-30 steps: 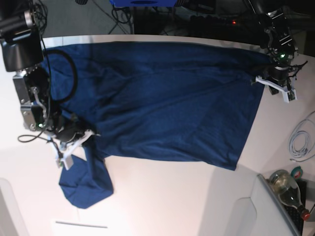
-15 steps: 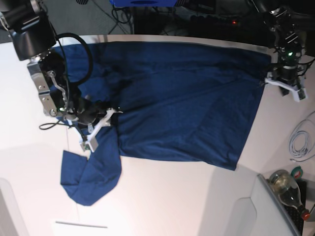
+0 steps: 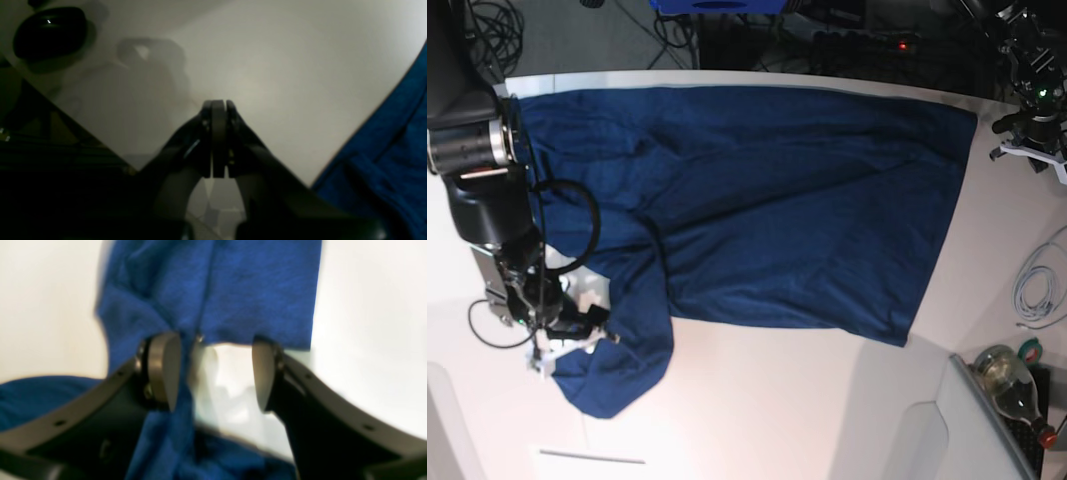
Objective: Layout the t-shirt on the table in an organized manner, then fold the t-shirt properly
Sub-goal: 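Pull the sleeve with the right gripper and lay it onto the shirt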
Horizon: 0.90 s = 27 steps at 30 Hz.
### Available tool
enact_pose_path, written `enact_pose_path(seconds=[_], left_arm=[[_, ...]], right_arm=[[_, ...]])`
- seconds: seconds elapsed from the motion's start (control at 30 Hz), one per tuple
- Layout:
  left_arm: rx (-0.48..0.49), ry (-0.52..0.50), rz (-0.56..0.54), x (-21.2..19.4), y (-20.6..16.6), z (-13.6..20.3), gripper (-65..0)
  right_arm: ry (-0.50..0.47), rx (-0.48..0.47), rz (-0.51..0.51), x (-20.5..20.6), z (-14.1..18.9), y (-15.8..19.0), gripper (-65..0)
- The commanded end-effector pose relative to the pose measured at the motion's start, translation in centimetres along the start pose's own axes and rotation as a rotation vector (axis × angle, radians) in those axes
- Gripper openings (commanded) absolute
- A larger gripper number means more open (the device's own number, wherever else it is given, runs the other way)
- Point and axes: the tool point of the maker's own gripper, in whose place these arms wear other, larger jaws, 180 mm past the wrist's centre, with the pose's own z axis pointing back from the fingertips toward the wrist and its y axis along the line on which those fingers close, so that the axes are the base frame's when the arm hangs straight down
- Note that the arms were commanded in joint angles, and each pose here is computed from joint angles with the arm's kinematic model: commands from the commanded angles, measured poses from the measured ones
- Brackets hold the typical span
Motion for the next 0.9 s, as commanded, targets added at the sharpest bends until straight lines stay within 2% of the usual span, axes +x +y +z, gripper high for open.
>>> enact_pose_path(seconds=[0.0,0.1,0.37,0.67,0.7,0.8,0.83,0.87], left_arm=[[0.007,-0.056,-0.009,1.9,0.6,0.0,-65.0],[0.004,-0.055,-0.010,1.8,0.5,0.0,-65.0],[0.000,-0.054,-0.008,1.8,0.3,-0.1,-65.0],[0.006,-0.004,0.012,-0.2,0.6,-0.6,-65.0],[0.006,-0.002,0.012,-0.3,0.6,-0.6,-65.0],[0.005,-0.001,0.014,-0.3,0.6,-0.7,-65.0],[0.005,0.001,0.014,-0.4,0.6,-0.7,-65.0],[0.005,0.001,0.014,-0.4,0.6,-0.7,-65.0]], right_arm=[[-0.052,0.037,0.006,2.6,0.3,1.1,-32.3],[-0.039,0.129,0.041,1.7,0.1,3.7,-32.3],[-0.035,0.145,0.025,0.2,-0.6,4.9,-32.6],[-0.042,0.169,0.025,0.4,-0.6,6.4,-33.8],[-0.042,0.169,0.025,0.4,-0.6,6.4,-37.7],[-0.053,0.170,0.025,0.6,-0.6,6.4,-60.6],[-0.067,0.169,0.024,1.0,-0.6,6.4,-64.5],[-0.077,0.168,0.025,1.3,-0.5,6.3,-64.4]])
